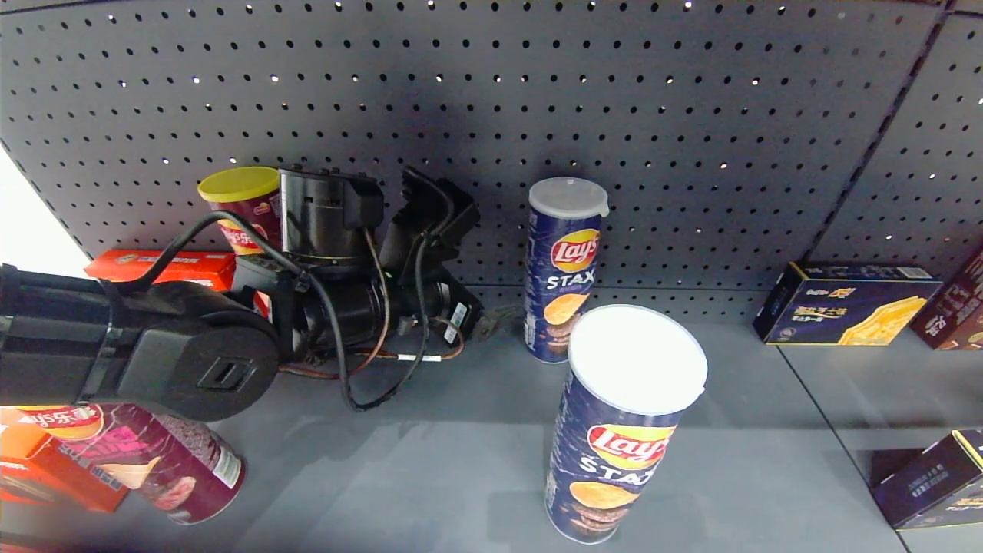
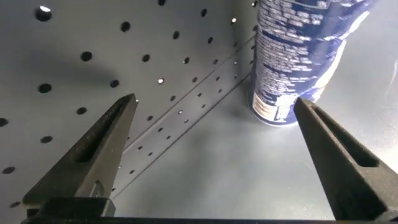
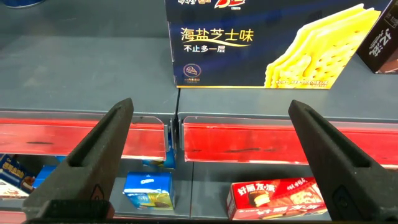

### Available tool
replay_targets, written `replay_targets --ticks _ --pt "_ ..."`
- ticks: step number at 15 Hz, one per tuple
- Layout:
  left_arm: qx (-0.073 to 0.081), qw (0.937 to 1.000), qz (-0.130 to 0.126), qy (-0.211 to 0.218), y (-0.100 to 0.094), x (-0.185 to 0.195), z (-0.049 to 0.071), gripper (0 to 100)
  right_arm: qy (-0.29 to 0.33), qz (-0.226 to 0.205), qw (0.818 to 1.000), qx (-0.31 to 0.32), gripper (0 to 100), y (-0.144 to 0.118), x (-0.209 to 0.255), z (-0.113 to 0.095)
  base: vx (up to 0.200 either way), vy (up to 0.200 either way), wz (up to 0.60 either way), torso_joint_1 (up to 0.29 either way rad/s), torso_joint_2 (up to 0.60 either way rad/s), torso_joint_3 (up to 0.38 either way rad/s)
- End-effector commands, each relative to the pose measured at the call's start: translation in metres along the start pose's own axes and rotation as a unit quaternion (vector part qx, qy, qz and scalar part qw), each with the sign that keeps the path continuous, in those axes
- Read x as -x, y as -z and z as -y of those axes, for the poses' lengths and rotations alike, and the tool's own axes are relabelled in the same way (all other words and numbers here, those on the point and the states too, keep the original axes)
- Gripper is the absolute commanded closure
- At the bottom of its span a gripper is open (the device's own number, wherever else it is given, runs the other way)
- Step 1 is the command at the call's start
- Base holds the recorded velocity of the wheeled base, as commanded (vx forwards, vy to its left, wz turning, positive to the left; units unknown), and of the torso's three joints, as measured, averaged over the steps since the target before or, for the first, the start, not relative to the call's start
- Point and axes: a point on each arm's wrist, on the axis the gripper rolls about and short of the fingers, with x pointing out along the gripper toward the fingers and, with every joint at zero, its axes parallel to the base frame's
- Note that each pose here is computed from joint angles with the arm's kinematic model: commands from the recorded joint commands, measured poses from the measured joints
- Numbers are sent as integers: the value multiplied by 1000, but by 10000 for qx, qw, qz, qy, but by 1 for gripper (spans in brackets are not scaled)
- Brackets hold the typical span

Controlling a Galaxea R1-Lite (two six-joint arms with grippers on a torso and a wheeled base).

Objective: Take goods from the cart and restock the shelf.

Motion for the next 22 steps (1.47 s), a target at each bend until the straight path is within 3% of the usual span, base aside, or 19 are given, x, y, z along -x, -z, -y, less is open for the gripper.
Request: replay_targets --ticks 1,7,16,22 --pt "-1 10000 -11 -42 0 0 0 0 -1 2 10000 0 0 0 0 0 0 0 0 0 0 0" --pt "27 9995 -264 -153 13 -22 0 0 -1 2 10000 0 0 0 0 0 0 0 0 0 0 0" --pt "41 9993 -344 -127 19 -32 0 0 -1 2 10000 0 0 0 0 0 0 0 0 0 0 0" --pt "77 9989 -294 -356 15 -32 -10 0 -1 2 10000 0 0 0 0 0 0 0 0 0 0 0"
